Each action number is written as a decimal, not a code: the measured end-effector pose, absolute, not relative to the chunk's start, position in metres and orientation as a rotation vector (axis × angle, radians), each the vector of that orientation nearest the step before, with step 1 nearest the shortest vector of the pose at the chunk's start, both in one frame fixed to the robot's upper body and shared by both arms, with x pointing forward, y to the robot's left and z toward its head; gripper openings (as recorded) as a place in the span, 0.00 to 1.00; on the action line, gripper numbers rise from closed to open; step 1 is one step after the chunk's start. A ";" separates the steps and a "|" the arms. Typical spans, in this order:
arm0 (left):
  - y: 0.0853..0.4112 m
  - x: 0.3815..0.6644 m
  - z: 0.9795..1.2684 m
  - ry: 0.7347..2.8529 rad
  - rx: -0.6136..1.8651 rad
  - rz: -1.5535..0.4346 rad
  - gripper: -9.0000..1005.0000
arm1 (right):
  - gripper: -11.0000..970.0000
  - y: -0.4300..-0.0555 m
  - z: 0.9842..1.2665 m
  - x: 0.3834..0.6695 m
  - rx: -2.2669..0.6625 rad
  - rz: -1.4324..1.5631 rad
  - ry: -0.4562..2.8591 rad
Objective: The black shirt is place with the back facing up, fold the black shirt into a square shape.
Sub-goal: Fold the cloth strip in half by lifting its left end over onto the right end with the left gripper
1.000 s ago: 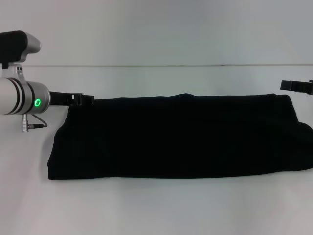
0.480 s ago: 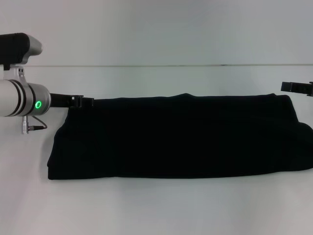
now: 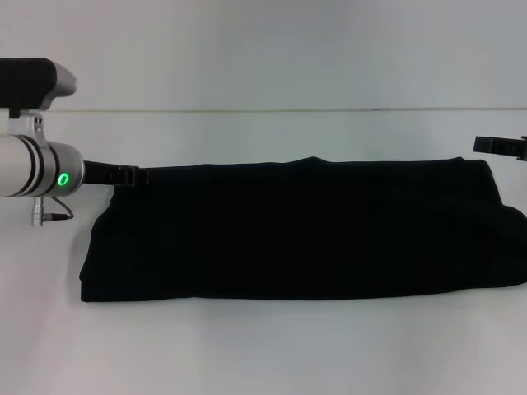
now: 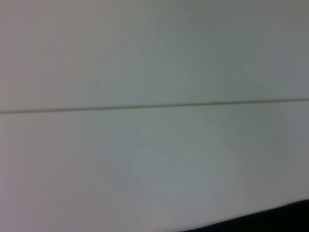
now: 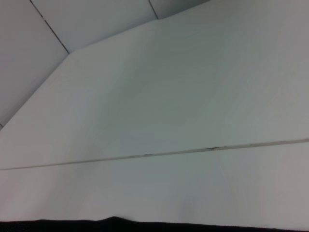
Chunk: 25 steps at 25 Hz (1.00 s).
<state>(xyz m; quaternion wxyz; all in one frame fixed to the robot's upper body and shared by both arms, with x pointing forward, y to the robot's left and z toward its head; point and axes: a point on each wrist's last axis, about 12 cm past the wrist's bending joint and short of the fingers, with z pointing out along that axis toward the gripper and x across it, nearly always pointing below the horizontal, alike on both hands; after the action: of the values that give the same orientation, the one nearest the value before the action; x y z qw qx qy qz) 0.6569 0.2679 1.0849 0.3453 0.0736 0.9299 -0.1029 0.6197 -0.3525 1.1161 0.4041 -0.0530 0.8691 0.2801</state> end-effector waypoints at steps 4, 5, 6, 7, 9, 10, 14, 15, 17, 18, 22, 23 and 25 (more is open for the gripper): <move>0.265 0.657 1.084 2.414 0.224 -0.255 0.56 | 0.65 -0.353 1.116 0.620 -0.133 0.707 2.194; 0.265 0.657 1.084 2.414 0.228 -0.255 0.51 | 0.65 -0.353 1.116 0.620 -0.133 0.707 2.194; 0.264 0.657 1.084 2.413 0.230 -0.254 0.47 | 0.65 -0.353 1.116 0.620 -0.133 0.707 2.194; 0.264 0.657 1.085 2.412 0.231 -0.254 0.43 | 0.65 -0.353 1.116 0.620 -0.133 0.707 2.194; 0.263 0.658 1.086 2.410 0.234 -0.254 0.39 | 0.65 -0.353 1.116 0.620 -0.133 0.707 2.194; 0.263 0.658 1.086 2.409 0.234 -0.254 0.37 | 0.65 -0.353 1.116 0.620 -0.133 0.707 2.194; 0.264 0.660 1.088 2.400 0.236 -0.249 0.29 | 0.65 -0.353 1.116 0.620 -0.131 0.707 2.192; 0.264 0.660 1.089 2.397 0.236 -0.247 0.26 | 0.65 -0.353 1.116 0.620 -0.131 0.707 2.192; 0.264 0.662 1.092 2.391 0.237 -0.247 0.22 | 0.65 -0.353 1.116 0.620 -0.130 0.707 2.192; 0.264 0.662 1.093 2.387 0.238 -0.248 0.20 | 0.65 -0.353 1.116 0.620 -0.130 0.707 2.192; 0.263 0.664 1.097 2.374 0.239 -0.248 0.01 | 0.65 -0.353 1.116 0.620 -0.127 0.706 2.191; 0.263 0.665 1.097 2.372 0.239 -0.247 0.01 | 0.65 -0.353 1.116 0.620 -0.127 0.705 2.191; 0.264 0.666 1.099 2.367 0.236 -0.242 0.01 | 0.65 -0.353 1.116 0.620 -0.127 0.705 2.190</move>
<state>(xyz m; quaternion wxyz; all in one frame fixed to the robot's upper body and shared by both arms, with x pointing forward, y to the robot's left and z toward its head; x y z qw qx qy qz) 0.6656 0.2638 1.0985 0.3665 0.0919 0.9211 -0.0943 0.6198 -0.3532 1.1162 0.4065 -0.0502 0.8684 0.2797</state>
